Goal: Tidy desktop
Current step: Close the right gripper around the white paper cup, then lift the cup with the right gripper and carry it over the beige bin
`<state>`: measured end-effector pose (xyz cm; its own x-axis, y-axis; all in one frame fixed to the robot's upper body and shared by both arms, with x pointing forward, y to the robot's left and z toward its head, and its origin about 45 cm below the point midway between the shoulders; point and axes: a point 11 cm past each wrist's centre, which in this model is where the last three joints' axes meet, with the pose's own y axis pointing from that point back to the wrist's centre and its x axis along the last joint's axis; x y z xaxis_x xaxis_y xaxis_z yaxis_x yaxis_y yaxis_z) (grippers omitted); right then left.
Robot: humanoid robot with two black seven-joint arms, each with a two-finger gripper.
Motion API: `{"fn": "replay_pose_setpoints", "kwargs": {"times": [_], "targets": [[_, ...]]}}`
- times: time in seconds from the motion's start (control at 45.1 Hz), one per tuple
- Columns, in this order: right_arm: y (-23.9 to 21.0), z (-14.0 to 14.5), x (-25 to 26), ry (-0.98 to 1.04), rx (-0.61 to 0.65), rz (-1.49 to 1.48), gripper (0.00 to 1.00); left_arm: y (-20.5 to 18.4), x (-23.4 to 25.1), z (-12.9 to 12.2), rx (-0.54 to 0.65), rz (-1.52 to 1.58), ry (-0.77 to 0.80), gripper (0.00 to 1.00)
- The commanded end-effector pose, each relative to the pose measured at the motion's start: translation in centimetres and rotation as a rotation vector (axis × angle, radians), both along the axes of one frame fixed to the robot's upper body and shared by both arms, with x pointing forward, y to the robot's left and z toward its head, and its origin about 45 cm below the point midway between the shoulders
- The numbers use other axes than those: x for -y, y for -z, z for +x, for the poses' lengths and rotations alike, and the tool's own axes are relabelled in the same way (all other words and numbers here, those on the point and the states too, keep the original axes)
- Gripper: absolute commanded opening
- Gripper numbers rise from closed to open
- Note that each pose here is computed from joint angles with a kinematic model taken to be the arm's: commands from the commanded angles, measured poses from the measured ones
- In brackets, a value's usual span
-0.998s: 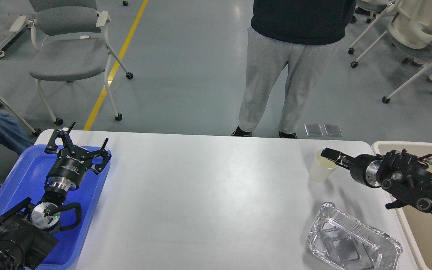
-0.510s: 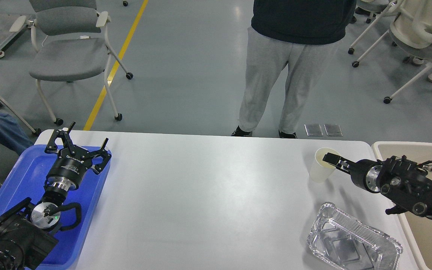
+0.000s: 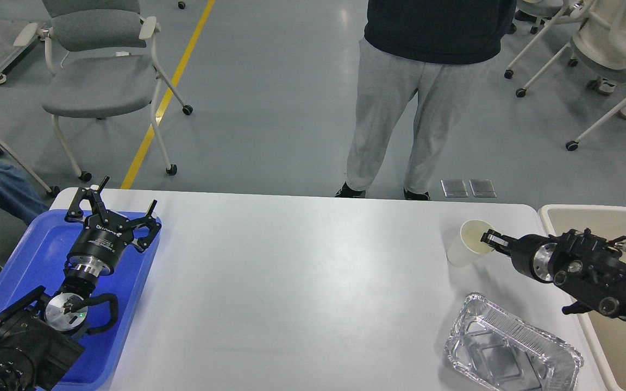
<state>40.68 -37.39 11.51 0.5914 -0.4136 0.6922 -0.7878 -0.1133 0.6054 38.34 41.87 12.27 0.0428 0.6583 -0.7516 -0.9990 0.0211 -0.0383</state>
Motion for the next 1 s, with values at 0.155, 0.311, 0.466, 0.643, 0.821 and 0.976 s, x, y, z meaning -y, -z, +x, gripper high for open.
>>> {"fn": "replay_pose_setpoints", "kwargs": {"times": [0.155, 0.311, 0.466, 0.643, 0.821, 0.976], "targets": [[-1.1, 0.5, -0.3, -0.023, 0.031, 0.039, 0.0, 0.0, 0.0, 0.0, -0.001, 0.001, -0.001, 1.0], [-3.4, 0.7, 1.7, -0.012, 0.049, 0.055, 0.0, 0.0, -0.1, 0.0, 0.0, 0.001, -0.001, 1.0], [-7.7, 1.0, 3.7, 0.01, 0.067, 0.116, 0.0, 0.0, -0.1, 0.0, 0.0, 0.001, -0.001, 1.0], [-13.5, 1.1, 6.5, 0.018, 0.083, 0.148, 0.0, 0.0, -0.1, 0.0, 0.0, 0.001, -0.001, 1.0], [-19.7, 0.6, 8.3, 0.014, 0.119, 0.173, 0.0, 0.0, -0.1, 0.0, 0.0, 0.001, -0.001, 1.0], [-23.2, 0.2, 9.1, 0.005, 0.157, 0.168, 0.0, 0.0, -0.1, 0.0, 0.0, 0.001, -0.001, 1.0]]}}
